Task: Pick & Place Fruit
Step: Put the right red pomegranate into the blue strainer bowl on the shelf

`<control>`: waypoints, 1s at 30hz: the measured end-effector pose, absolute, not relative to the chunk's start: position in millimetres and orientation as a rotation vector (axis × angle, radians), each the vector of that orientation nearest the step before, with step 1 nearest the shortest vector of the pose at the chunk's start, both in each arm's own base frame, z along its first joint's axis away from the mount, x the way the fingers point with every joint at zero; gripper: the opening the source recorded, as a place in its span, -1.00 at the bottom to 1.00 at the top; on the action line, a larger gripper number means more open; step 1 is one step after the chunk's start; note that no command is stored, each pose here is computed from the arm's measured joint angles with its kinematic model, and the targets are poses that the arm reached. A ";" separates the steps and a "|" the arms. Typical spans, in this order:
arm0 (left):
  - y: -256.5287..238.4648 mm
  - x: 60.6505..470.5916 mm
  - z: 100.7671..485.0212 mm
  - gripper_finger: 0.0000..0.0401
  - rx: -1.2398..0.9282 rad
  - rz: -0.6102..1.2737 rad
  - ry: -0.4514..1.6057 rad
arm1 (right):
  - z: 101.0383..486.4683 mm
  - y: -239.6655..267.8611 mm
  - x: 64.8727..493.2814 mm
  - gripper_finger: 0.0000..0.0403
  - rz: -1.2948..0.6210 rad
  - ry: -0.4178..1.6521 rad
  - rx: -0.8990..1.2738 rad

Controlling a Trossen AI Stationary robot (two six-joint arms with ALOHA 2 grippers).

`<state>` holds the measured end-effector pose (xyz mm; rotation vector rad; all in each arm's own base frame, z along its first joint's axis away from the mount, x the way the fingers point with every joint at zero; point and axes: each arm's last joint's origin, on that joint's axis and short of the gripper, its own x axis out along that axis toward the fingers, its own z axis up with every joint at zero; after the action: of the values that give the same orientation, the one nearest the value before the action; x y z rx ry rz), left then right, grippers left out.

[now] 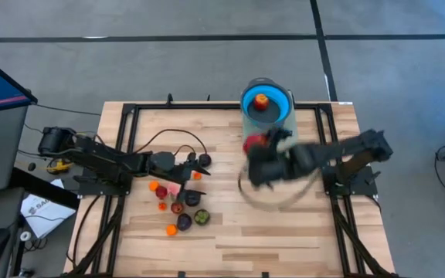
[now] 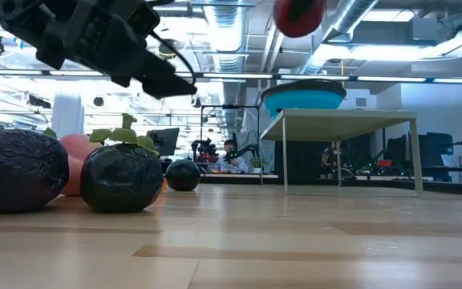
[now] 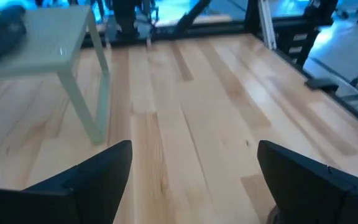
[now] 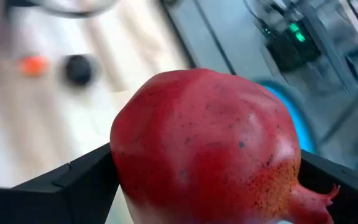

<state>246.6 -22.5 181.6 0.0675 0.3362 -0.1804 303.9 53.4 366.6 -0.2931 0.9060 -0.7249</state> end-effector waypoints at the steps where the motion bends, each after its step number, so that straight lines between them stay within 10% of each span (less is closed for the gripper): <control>1: -22.5 246.4 180.6 0.70 0.067 -0.180 0.341 | 370.8 35.5 298.3 0.86 -0.754 0.946 -0.286; 14: -23.2 246.1 179.8 0.70 0.068 -0.183 0.327 | 373.0 -128.5 262.4 0.86 -0.878 1.223 -0.020; 30: -23.3 246.6 181.1 0.70 0.068 -0.183 0.313 | 325.2 -168.0 287.5 0.95 -0.892 1.400 0.020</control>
<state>246.6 -23.3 181.1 0.0679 0.3132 -0.1831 287.5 -168.0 325.2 0.0196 1.4000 -0.8917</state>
